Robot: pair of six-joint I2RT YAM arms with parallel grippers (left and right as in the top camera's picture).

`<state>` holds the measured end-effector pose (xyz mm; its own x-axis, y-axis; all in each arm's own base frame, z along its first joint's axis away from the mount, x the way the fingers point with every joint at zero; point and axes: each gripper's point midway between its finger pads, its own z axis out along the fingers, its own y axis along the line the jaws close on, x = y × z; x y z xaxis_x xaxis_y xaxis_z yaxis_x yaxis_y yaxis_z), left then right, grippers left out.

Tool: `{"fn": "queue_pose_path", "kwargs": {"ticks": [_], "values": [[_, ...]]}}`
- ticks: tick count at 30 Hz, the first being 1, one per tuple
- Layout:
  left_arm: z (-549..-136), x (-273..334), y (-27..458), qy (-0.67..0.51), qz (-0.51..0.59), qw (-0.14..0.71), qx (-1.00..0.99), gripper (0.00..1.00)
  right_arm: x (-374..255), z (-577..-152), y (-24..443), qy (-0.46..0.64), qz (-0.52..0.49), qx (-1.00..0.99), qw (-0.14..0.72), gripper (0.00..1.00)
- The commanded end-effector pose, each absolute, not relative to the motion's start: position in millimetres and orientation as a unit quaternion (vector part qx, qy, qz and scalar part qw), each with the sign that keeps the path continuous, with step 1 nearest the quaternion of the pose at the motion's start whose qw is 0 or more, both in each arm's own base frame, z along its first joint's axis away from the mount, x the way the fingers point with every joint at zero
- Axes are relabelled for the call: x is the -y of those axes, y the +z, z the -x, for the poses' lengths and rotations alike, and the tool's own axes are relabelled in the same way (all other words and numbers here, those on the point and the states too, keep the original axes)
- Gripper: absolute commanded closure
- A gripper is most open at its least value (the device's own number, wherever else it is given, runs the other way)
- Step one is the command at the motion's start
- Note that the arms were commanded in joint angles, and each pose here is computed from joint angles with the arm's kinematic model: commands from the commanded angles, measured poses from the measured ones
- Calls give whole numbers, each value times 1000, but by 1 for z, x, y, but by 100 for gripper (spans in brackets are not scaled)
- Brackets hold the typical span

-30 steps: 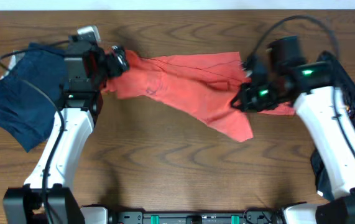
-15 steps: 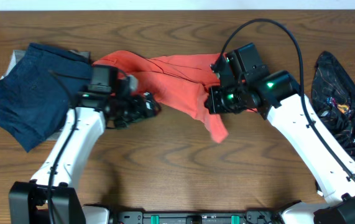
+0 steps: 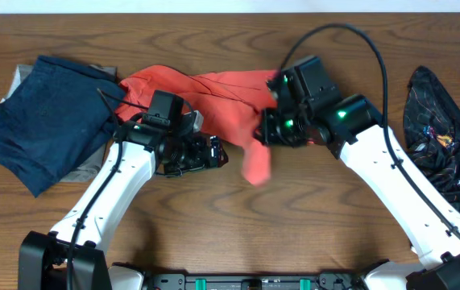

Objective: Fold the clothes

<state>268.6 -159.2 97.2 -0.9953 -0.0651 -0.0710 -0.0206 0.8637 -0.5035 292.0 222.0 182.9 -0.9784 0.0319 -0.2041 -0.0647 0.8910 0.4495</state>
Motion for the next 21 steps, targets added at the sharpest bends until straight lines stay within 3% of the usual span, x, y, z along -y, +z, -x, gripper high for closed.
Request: {"fn": "queue_pose_path", "kwargs": {"ticks": [1,4,7,8,21], "values": [[-271,154,98,-246,47,42,-967,2,-129,-300,166,-4,-79,-985,151,88],[-269,157,97,-247,48,40,-967,2,-72,-286,168,-126,-131,-973,144,83],[-267,165,97,-249,55,34,-966,2,-62,-280,166,-130,-123,-977,118,56],[-265,169,98,-251,54,34,-966,2,-62,-279,165,-121,-117,-980,110,53],[-251,252,84,-253,17,63,-965,2,-27,-291,161,-86,-150,-981,90,53]]}}
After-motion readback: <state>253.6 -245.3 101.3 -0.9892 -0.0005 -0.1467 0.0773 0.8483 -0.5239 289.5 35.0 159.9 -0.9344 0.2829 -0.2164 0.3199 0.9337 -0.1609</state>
